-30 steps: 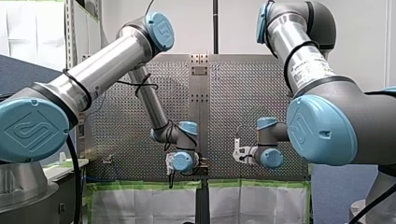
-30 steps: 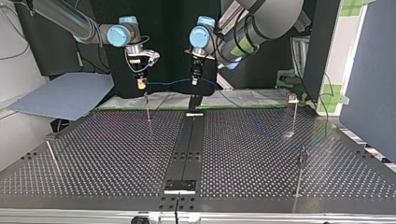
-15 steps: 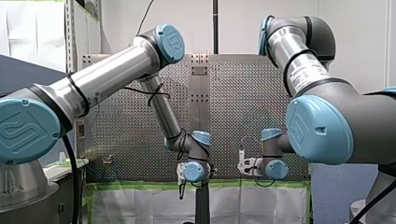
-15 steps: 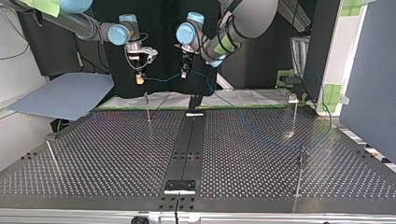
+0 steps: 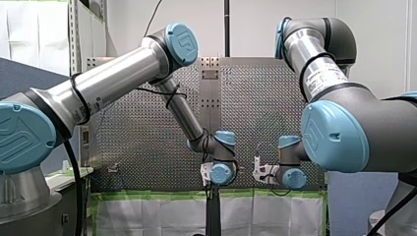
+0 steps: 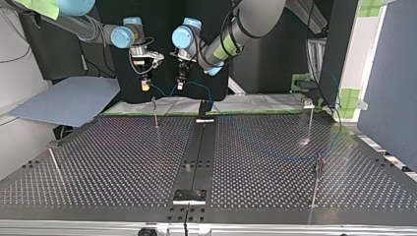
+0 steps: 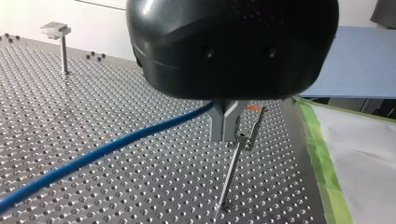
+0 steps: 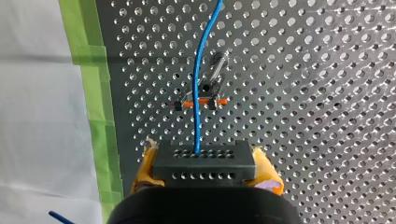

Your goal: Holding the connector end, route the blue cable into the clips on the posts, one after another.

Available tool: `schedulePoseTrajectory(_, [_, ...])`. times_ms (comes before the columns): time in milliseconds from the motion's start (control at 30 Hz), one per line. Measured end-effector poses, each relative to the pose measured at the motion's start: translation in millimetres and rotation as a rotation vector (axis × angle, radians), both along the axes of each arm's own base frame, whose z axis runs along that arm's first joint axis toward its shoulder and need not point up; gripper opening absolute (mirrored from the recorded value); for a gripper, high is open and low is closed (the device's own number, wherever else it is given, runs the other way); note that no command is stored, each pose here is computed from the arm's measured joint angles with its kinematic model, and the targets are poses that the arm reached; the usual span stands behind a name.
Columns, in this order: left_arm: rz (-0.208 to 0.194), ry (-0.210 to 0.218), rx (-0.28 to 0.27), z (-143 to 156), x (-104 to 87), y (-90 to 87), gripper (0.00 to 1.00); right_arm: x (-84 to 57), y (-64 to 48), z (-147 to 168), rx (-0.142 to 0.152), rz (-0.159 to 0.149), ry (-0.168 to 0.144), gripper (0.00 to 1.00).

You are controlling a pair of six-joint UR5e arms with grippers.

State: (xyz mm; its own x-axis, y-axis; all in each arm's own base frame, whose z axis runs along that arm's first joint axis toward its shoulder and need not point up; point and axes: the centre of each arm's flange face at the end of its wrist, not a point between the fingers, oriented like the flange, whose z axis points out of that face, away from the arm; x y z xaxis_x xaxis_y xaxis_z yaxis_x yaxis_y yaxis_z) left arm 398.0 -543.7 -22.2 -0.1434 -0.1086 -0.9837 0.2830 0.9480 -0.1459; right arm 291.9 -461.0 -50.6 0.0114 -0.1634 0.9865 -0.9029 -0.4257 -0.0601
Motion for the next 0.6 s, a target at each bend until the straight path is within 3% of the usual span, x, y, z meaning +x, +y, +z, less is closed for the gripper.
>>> schedulePoseTrajectory(233, [-0.019,0.035,0.035,-25,-2.9,-13.0,0.00,-1.5,-3.3,1,-0.004,0.009,0.001,0.00])
schedulePoseTrajectory(433, [-0.037,0.054,0.053,-47,-11.6,-27.6,0.00,-12.9,-6.0,-2,0.011,-0.002,0.046,0.00])
schedulePoseTrajectory(600, [-0.035,0.040,0.040,-47,-11.5,-43.3,0.00,-21.7,-7.3,-5,0.023,-0.009,0.086,0.00])
